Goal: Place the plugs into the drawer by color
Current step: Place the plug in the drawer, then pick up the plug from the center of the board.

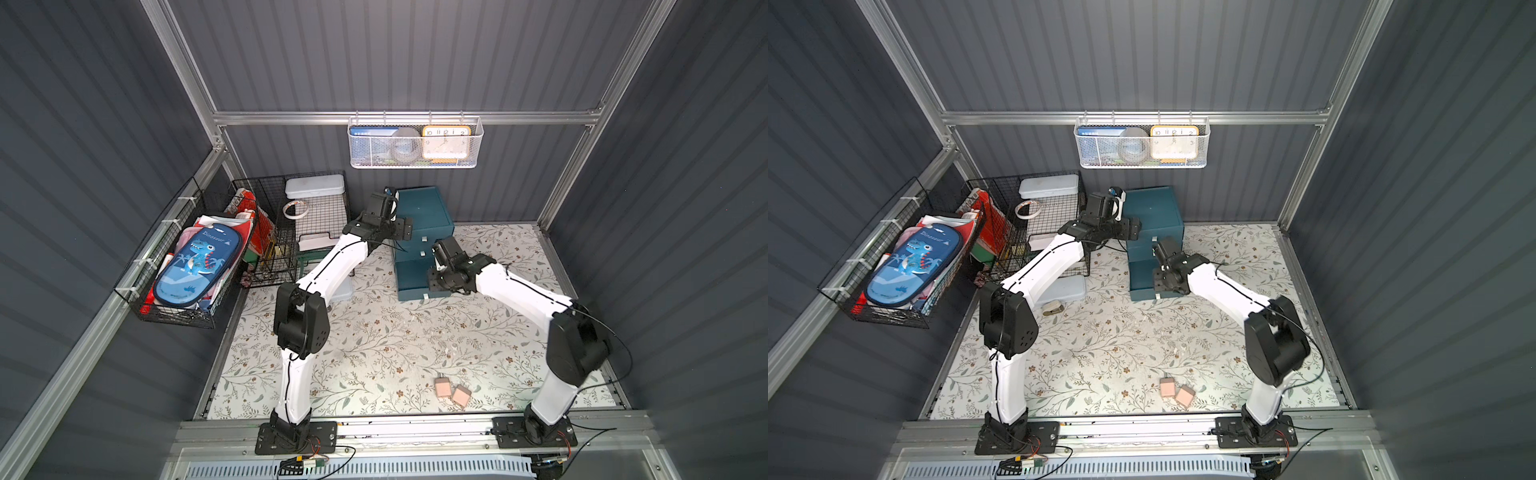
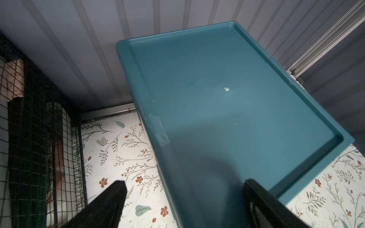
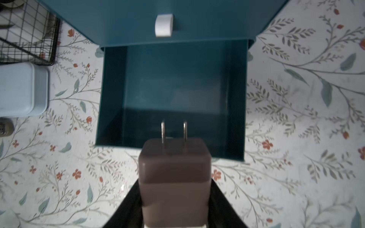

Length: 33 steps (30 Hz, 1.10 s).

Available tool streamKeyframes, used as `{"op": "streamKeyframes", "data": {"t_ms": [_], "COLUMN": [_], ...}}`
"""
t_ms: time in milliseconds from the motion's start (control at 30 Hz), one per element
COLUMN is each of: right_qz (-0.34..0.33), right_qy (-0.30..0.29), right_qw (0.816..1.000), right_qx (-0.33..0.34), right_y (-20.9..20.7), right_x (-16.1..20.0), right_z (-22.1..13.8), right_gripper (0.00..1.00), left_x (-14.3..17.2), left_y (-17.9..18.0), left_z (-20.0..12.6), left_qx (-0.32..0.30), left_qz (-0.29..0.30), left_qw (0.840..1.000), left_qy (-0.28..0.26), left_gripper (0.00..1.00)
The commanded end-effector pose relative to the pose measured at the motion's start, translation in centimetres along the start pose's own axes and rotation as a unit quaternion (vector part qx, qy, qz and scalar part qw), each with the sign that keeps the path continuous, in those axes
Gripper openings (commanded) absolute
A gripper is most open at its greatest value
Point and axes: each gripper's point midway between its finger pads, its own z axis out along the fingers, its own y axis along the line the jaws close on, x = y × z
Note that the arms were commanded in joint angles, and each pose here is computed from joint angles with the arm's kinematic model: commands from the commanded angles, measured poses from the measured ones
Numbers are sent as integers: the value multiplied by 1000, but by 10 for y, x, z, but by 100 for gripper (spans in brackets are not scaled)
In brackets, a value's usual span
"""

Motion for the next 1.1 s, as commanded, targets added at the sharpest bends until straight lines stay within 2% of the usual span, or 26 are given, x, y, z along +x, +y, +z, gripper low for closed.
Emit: {"op": "streamKeyframes", "data": {"t_ms": [0,233,467,667,833,933,1067], "right_qz": [-19,-31,-33,-39,-42,-40,-42], "right_qy": [49,52,58,56,39,32,23], "right_qw": [999,998,998,997,998,999,999], "right_qx": [-2,12,19,26,19,2,16], "right_y": [-8,-17,-27,-29,-26,-21,-11], "right_x": [14,4,-3,-7,-21,-23,18], "right_z": [19,40,58,59,34,0,-52], "right_gripper": [27,35,38,57,61,61,60], "left_x": [91,92,89,89,94,94,95], "left_y": [-2,-4,-4,-4,-4,-3,-2], "left_z": [8,9,8,7,10,10,12], "left_qx": [-4,-1,0,0,-1,-2,-4], "left_qz": [29,29,30,34,34,35,35], "left_qw": [988,988,988,988,987,987,987], "left_qy": [149,152,149,150,156,156,158], "left_gripper": [97,97,97,97,97,97,97]}}
